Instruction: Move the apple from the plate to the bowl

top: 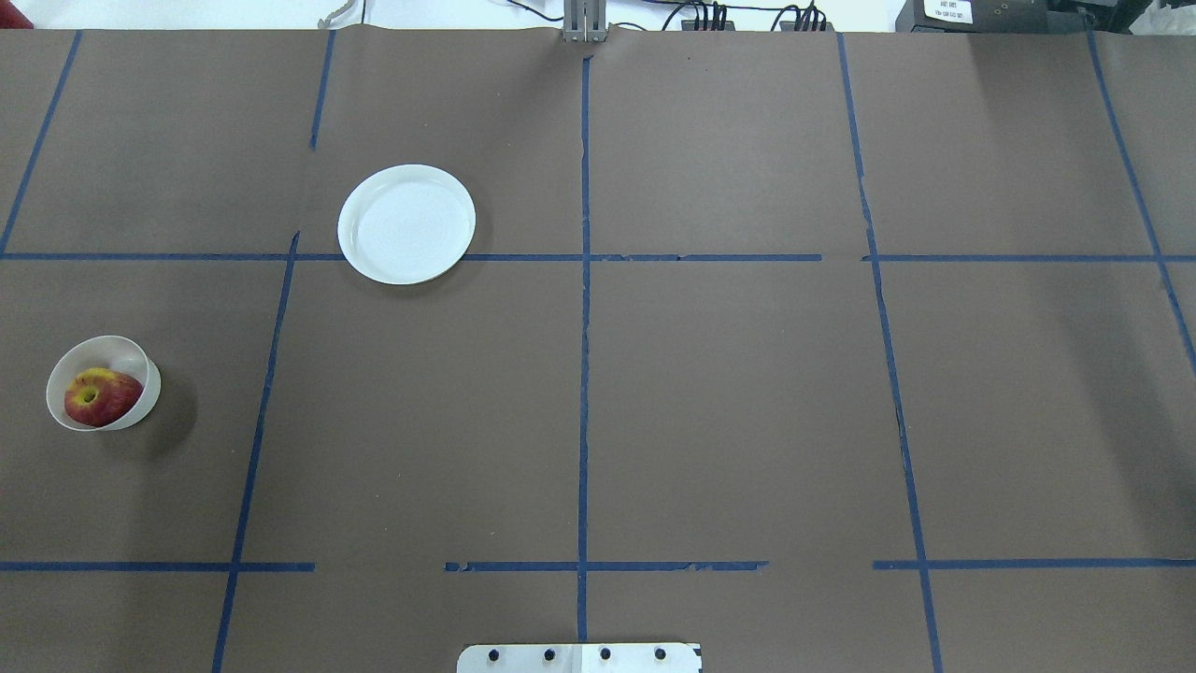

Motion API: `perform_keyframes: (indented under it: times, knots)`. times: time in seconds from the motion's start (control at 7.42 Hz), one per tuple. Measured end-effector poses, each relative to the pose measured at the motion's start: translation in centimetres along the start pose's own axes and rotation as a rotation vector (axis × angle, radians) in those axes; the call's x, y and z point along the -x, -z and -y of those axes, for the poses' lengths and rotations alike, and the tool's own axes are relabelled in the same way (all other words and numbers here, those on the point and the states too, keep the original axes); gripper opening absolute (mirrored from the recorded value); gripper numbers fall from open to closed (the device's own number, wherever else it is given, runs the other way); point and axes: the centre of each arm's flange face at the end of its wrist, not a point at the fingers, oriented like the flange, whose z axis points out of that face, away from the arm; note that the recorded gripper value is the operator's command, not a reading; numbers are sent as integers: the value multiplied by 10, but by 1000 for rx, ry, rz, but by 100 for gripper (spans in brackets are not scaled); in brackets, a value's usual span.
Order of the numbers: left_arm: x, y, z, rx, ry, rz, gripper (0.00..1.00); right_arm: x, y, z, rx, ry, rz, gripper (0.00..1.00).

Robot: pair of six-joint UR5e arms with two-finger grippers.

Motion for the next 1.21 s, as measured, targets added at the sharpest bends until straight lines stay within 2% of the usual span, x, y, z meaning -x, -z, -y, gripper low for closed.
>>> perform_keyframes:
  times: [0.4,0.81,1.21]
  knots:
    - [-6,5,14,-26,-35,10,100,0,0,0,-1,1,0,100]
    - [-19,10,17,47,14,4,100,0,1,0,-1,1,0,100]
    - [-19,7,24,49,-3,3,100,0,0,0,0,1,0,100]
